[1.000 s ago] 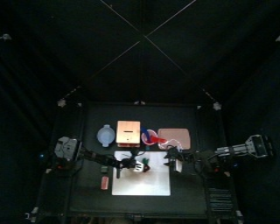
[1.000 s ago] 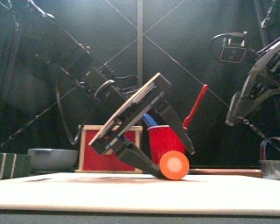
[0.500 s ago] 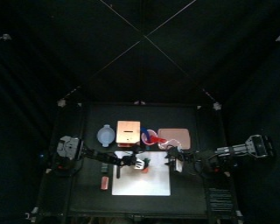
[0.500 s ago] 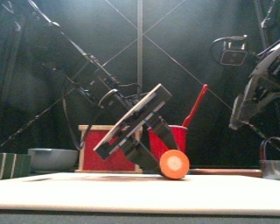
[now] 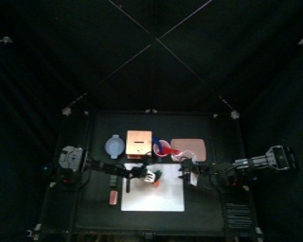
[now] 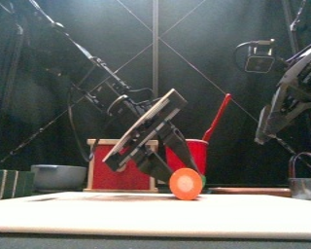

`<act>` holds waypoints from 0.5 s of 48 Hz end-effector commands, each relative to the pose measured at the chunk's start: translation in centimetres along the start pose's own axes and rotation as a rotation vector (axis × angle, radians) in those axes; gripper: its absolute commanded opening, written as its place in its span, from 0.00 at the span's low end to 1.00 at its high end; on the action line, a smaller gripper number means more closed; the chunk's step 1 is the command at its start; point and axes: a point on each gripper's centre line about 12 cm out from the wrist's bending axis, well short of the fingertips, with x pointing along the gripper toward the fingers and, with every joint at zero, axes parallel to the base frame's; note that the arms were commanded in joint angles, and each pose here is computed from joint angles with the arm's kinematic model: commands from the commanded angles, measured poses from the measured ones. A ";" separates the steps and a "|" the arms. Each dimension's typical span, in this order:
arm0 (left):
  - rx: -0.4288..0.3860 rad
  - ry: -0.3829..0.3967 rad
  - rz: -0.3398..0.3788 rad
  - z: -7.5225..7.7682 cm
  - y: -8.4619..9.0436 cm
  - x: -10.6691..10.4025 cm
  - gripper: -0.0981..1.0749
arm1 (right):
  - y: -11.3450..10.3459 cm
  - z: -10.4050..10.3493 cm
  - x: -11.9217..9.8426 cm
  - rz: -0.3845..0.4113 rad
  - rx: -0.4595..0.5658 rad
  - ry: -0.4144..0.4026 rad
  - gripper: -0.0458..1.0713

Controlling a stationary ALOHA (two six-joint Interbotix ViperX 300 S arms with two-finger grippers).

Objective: Grab carrot top

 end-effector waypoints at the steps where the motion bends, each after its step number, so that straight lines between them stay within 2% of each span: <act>1: 0.001 -0.045 -0.058 1.5 -1.8 -1.7 0.67 | 0.2 0.6 -0.2 0.008 0.001 -0.023 0.75; 10: 0.010 -0.078 -0.086 2.3 -2.3 -3.3 0.67 | 0.3 0.7 -0.3 0.010 0.003 -0.024 0.75; 18: 0.016 -0.068 -0.042 1.7 -0.9 -2.3 0.62 | 0.3 0.7 -0.3 0.010 0.006 -0.024 0.75; 24: 0.019 -0.055 -0.039 1.5 -1.0 -1.7 0.57 | 0.2 0.5 -0.2 0.011 0.019 -0.020 0.75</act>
